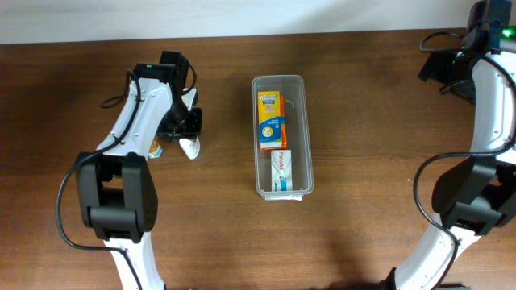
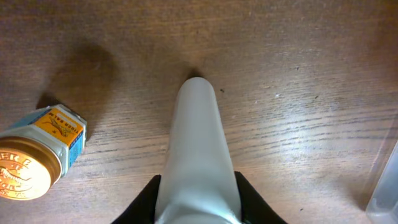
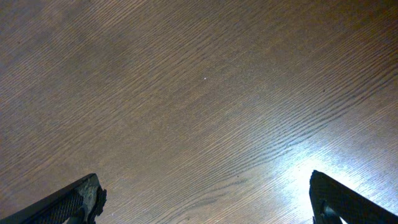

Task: Pack container
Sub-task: 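Lower the left gripper around the spray bottle and close on it, then lift the spray bottle and carry it over the container with the left gripper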

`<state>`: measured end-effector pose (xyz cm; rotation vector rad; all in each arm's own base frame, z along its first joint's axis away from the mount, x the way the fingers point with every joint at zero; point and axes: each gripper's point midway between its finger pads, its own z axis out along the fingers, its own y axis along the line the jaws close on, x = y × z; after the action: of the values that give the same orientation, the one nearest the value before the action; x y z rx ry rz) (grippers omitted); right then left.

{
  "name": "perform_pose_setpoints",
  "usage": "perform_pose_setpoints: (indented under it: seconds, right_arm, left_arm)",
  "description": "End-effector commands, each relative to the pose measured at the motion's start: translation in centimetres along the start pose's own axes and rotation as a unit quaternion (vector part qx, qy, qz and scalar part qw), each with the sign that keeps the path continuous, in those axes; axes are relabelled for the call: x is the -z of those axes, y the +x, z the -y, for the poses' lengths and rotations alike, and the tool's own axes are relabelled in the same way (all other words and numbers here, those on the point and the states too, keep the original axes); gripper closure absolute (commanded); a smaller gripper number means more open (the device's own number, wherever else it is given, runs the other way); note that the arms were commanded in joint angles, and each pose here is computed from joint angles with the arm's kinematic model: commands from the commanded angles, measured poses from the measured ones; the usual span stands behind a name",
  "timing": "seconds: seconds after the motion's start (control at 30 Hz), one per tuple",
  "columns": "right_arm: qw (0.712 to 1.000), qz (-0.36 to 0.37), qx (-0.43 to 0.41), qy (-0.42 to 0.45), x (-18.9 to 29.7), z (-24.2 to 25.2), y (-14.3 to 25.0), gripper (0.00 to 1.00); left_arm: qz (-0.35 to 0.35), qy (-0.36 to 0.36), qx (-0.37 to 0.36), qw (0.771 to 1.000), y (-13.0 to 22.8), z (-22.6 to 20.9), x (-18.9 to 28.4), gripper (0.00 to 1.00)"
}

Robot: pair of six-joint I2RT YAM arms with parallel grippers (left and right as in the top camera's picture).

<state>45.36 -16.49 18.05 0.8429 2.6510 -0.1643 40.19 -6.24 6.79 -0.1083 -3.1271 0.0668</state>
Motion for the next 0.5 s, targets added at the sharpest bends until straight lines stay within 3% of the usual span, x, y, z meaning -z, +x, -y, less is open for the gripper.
perform_pose_setpoints:
  seconds: [0.0,0.23,0.47]
  right_arm:
    - [1.0,0.003,-0.001,0.002,0.1,0.1,-0.1,0.02]
    - [1.0,0.003,-0.001,0.002,0.1,0.1,-0.1,0.02]
    - [1.0,0.003,-0.001,0.002,0.1,0.1,-0.1,0.02]
  left_arm:
    - [0.006,-0.003,-0.004,1.0,-0.5,0.0,0.5,0.76]
    - [0.02,0.012,-0.005,1.0,-1.3,0.5,1.9,0.77]
    - [0.077,0.042,-0.02,0.996,-3.7,2.7,6.6,0.82]
